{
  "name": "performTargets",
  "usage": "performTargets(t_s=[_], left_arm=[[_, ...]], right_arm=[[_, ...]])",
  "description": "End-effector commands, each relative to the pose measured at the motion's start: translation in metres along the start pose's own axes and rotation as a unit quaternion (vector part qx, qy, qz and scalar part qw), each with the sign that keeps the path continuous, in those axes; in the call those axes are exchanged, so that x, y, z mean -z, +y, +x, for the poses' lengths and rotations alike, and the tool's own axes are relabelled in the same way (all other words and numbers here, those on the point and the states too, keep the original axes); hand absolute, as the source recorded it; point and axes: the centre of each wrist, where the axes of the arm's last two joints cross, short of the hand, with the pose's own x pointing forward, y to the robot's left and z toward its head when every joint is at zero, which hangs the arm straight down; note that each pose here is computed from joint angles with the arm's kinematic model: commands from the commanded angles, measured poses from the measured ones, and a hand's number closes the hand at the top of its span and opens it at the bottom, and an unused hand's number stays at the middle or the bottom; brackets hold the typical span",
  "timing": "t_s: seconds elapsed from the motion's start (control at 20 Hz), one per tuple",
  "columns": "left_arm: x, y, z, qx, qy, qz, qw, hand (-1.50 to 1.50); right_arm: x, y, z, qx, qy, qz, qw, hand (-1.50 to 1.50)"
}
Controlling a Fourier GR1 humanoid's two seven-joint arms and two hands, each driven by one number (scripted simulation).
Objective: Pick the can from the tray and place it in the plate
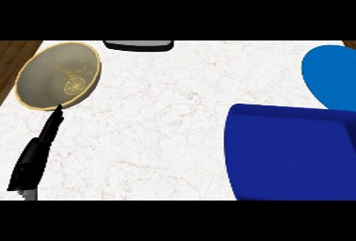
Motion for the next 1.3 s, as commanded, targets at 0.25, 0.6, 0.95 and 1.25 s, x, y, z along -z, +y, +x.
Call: performTargets(t_s=[0.25, 0.6, 0.95, 1.25], left_arm=[[0.006, -0.002, 0.004, 0.005, -0.001, -0.012, 0.9999, 0.0], [0.011, 0.005, 0.005, 0.011, -0.001, -0.006, 0.9999, 0.0], [0.012, 0.007, 0.004, 0.008, -0.006, -0.002, 0.9999, 0.0], [0.014, -0.006, 0.009, 0.006, -0.009, -0.007, 0.9999, 0.0]], right_arm=[[0.05, 0.022, 0.017, 0.057, -0.04, 0.045, 0.997, 1.5], [0.085, 0.077, 0.03, 0.062, -0.024, 0.117, 0.991, 1.5], [0.103, 0.138, 0.042, 0.061, -0.014, 0.162, 0.985, 1.5], [0.102, 0.176, 0.045, 0.152, 0.055, 0.183, 0.97, 1.5]])
